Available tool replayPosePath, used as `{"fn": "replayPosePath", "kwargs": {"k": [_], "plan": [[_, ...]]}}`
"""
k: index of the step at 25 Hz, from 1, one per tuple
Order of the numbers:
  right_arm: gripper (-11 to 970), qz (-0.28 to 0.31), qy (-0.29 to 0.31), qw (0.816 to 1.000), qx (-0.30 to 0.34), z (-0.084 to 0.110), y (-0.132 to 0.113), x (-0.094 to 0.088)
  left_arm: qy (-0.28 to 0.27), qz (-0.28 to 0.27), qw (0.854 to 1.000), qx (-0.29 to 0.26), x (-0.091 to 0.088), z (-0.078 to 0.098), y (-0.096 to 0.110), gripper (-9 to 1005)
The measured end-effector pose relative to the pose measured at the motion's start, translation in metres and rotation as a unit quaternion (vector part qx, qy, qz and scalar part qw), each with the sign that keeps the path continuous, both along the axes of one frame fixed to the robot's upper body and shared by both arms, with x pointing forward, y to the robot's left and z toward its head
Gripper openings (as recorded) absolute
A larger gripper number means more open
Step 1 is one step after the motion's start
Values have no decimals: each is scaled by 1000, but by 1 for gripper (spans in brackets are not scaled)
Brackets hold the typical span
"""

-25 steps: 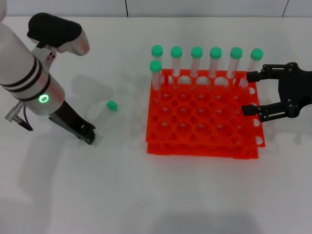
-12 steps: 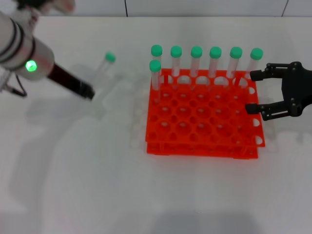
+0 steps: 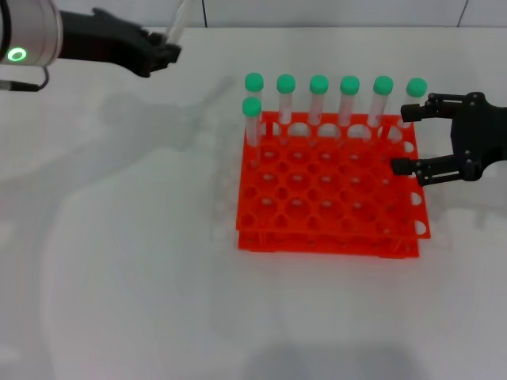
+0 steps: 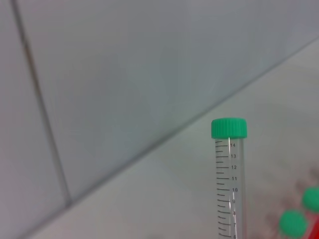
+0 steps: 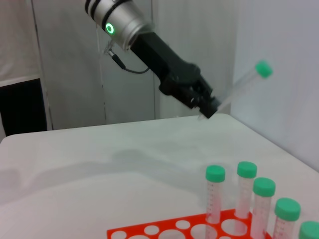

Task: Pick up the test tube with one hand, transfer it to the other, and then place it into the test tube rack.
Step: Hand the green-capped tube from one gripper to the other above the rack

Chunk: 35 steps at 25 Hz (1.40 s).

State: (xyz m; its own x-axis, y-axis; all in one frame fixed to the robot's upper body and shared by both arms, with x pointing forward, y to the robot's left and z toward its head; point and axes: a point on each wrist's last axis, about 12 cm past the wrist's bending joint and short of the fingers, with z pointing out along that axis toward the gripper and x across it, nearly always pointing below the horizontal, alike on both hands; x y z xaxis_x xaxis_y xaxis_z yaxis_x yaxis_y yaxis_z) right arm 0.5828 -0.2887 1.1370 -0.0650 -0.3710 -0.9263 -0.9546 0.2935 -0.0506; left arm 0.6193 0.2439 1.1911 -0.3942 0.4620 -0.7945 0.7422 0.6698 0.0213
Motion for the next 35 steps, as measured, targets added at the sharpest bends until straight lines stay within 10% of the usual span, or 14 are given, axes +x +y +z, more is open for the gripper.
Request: {"fn": "replayPosePath", "kwargs": {"k": [11,21,35], "plan": [[868,-19,-14,1000,19,-5,7,0,-98,-133,980,-108,4,-7,-5,199],[869,-49,-25,998,40,-9,4,-2,-77,-252,958,-110,16,-23,-22,202],[869,-110,-21,990,83,2,-26,-4,-41,-274,954,-115,8,-33,-40,205]]}}
